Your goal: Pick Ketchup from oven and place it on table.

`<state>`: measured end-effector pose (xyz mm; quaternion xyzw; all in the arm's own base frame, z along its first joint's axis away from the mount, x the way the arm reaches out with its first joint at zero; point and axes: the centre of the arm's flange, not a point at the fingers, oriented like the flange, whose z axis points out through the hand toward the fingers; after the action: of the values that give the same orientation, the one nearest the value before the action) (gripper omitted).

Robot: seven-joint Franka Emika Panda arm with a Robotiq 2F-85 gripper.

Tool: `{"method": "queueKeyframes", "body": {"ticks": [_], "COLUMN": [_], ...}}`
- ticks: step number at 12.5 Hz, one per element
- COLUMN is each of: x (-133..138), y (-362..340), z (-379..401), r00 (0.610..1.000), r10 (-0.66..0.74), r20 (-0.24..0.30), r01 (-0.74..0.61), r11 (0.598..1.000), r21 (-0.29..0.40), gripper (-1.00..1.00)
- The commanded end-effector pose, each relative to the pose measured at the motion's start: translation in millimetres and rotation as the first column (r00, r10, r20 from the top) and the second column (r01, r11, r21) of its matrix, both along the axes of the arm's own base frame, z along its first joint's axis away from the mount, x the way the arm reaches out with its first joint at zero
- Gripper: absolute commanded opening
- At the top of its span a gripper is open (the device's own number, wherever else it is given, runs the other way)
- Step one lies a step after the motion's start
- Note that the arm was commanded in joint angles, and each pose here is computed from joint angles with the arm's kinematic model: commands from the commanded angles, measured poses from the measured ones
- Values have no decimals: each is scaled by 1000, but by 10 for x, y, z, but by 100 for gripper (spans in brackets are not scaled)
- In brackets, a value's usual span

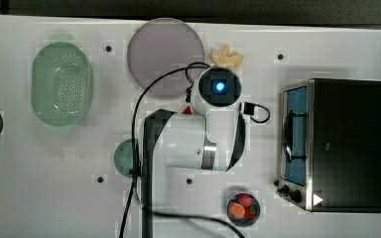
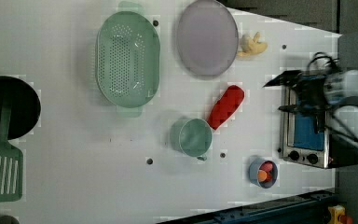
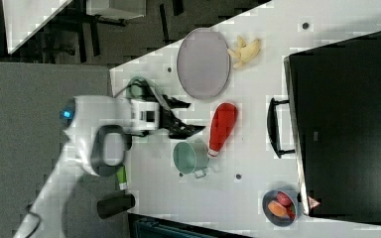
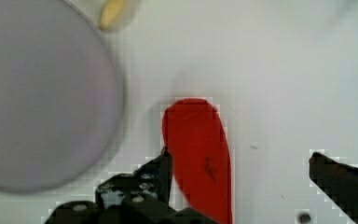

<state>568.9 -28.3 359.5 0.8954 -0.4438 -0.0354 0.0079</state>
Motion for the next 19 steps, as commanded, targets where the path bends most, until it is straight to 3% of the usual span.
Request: {"method": "queueKeyframes", "body": {"ticks": [1,3,6,19], "x": [279,329,266,323], "y": [-80,-57,-51,-44], "z": [1370,1909,2294,2110], "r00": [992,988,990,994], "r10": [-49,-42,-40,-40], "r20": [114,149,136,105], "r01": [50,44,42,41], "r11": [999,999,999,999], "r21": [-9,-10,-8,-11], "gripper": [100,100,100,100]}}
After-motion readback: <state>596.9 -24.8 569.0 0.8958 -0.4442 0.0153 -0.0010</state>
